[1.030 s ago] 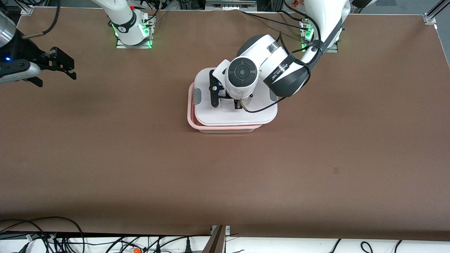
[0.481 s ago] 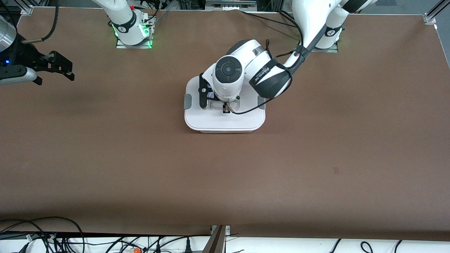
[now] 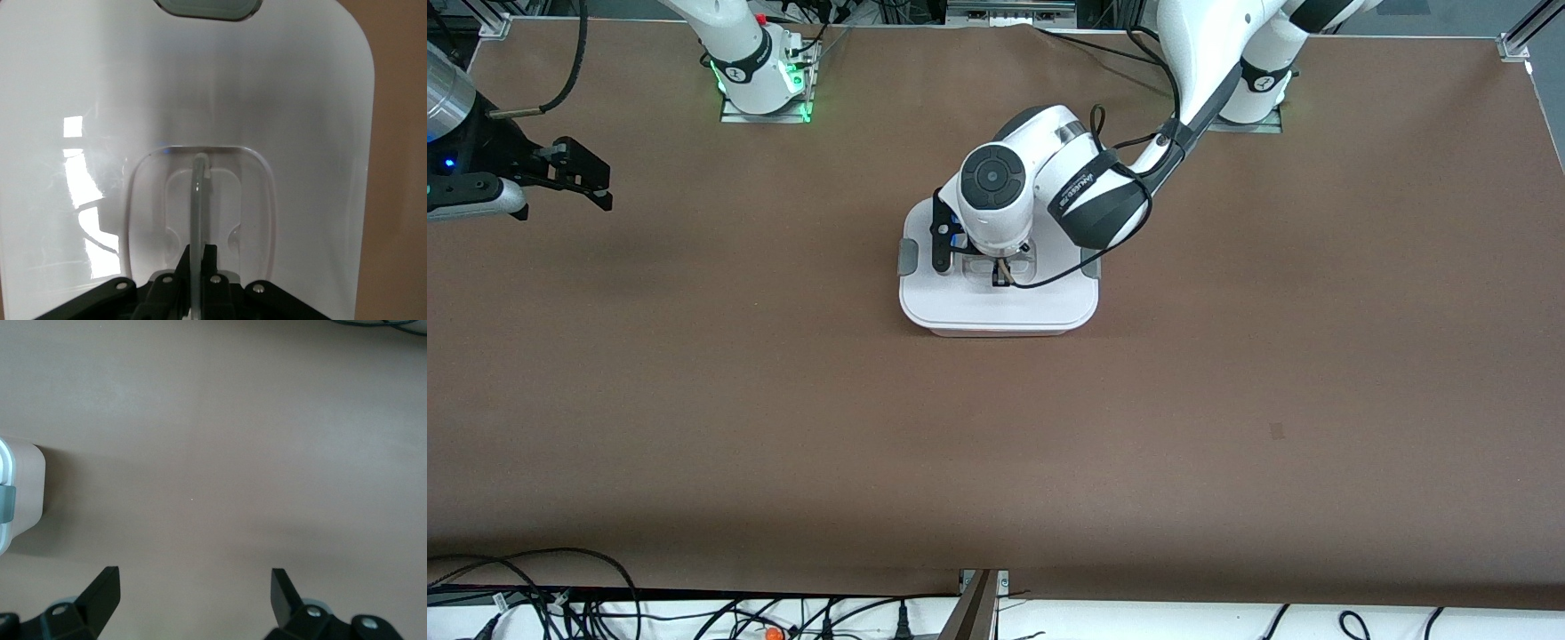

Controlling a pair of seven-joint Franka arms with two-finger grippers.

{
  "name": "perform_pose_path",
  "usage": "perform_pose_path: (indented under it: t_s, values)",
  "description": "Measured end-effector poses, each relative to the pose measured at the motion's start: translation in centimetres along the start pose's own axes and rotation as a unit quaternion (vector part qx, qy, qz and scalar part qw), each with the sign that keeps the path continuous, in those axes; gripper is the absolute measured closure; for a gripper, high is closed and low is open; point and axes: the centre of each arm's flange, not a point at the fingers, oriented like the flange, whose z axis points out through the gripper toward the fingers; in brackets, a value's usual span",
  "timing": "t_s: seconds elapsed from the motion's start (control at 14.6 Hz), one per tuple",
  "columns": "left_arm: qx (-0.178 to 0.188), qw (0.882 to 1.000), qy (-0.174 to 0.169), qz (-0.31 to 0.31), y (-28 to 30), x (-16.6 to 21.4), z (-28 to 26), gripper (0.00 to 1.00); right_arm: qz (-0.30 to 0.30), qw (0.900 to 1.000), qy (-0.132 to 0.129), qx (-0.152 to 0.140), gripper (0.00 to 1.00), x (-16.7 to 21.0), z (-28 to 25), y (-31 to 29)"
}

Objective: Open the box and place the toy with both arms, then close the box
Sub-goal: 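Lower the lid onto the tub with the left gripper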

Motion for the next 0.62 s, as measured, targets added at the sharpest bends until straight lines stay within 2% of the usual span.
perform_pose_path:
  t_s: [0.41,0.62]
  values:
    - [-0.005,1.0,-0.008,0.005,0.65,0.27,0.37,0.93,0.0,1.0,-0.001,-0.001,0.0,0.06,0.02,0.04]
    - [-0.006,1.0,-0.01,0.006,0.78,0.3,0.31,0.93,0.001,1.0,-0.019,0.001,0.0,-0.3,0.36,0.05]
